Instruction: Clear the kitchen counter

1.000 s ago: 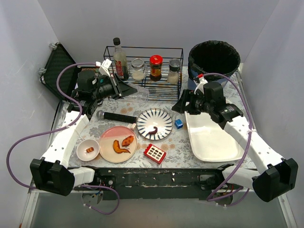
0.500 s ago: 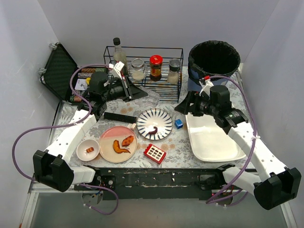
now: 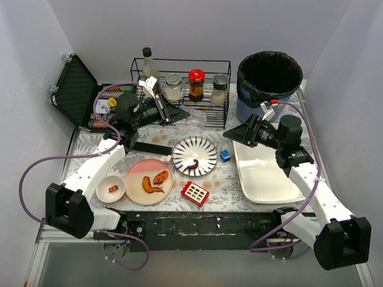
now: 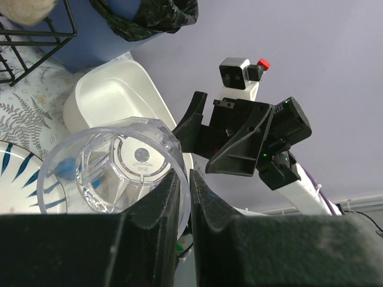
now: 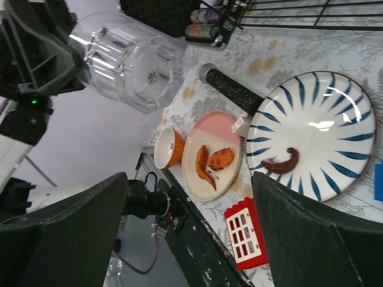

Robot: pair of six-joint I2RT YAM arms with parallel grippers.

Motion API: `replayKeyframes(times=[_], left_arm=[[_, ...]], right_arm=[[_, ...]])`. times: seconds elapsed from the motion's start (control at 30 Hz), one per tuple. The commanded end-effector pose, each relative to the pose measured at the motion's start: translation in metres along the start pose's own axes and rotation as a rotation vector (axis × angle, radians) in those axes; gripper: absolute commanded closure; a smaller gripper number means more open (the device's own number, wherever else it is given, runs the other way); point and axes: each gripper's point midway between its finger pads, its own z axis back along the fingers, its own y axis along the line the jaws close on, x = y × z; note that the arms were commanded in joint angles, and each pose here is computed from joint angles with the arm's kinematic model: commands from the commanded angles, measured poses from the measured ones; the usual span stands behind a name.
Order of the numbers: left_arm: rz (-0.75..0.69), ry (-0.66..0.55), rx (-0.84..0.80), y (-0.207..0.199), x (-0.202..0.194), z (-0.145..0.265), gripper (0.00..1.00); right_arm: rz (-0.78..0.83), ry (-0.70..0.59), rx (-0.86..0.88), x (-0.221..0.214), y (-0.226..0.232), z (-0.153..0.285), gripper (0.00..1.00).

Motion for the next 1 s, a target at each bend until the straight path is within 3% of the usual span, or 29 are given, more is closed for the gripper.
replayKeyframes(times=[0.0, 0.3, 0.97], left_arm=[[-0.025, -0.031, -0.081, -0.021, 0.009, -0.001, 0.90], [0.000, 0.001, -0.177, -0.036, 0.001, -0.004, 0.91], [-0.011, 0.105, -0.301, -0.080, -0.033, -0.027, 0.91]], right_arm=[[0.044, -0.025, 0.250, 0.013, 0.054, 0.011, 0.07], [0.015, -0.035, 0.384, 0.012, 0.072, 0.018, 0.05], [0.011, -0.049, 0.295, 0.014, 0.055, 0.011, 0.04]])
